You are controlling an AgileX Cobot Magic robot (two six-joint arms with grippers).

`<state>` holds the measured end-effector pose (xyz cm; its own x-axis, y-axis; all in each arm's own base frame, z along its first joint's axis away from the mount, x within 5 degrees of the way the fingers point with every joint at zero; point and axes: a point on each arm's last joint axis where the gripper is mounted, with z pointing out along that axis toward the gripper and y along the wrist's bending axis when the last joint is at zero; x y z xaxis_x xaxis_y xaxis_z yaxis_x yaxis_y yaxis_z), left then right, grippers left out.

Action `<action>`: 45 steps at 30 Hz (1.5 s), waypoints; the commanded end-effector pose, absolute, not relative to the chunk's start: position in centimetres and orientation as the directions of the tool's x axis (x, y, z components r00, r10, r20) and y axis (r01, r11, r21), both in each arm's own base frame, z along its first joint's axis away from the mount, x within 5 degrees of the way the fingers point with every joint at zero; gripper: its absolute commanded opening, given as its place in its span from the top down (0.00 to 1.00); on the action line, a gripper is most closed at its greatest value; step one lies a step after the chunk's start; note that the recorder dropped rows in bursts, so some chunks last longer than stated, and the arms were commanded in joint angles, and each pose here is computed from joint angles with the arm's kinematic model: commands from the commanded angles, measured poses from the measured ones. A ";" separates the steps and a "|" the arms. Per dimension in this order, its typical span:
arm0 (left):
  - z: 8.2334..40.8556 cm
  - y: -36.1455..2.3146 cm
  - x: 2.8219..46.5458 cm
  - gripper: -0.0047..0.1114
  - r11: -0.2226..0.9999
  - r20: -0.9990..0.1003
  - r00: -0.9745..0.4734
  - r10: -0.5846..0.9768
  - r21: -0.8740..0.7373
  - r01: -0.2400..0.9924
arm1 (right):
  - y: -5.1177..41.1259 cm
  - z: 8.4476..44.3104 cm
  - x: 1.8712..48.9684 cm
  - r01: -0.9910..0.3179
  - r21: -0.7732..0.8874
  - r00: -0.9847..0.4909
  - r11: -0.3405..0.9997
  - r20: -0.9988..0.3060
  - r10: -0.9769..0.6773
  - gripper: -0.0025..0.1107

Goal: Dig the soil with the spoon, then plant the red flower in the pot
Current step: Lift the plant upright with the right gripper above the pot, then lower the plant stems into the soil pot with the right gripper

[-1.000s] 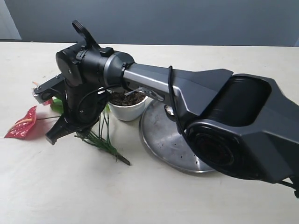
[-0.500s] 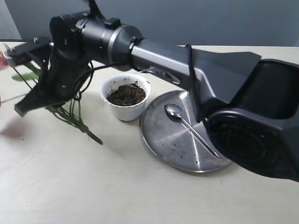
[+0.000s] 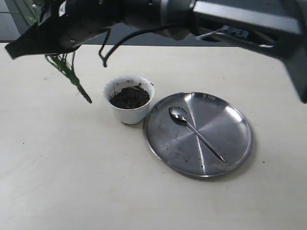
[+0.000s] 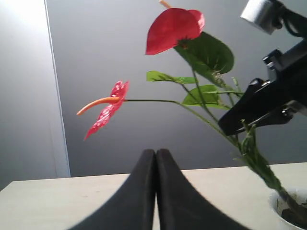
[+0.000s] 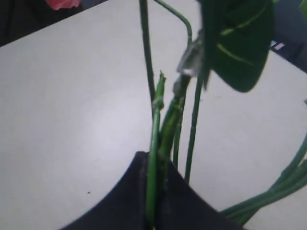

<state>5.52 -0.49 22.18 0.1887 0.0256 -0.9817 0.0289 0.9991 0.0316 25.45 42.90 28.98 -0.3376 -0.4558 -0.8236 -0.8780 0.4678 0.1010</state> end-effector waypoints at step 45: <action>22.4 -0.6 5.5 0.96 0.999 -0.979 0.203 0.012 0.021 0.045 | 28.2 11.2 27.3 -0.746 0.059 -0.153 0.664 -0.985 -0.084 0.98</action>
<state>5.52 -0.49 22.18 0.1887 0.0256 -0.9817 0.0289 0.9991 0.0316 27.32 28.53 12.51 -0.0892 0.0082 -0.9960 -0.7479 0.6598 0.0724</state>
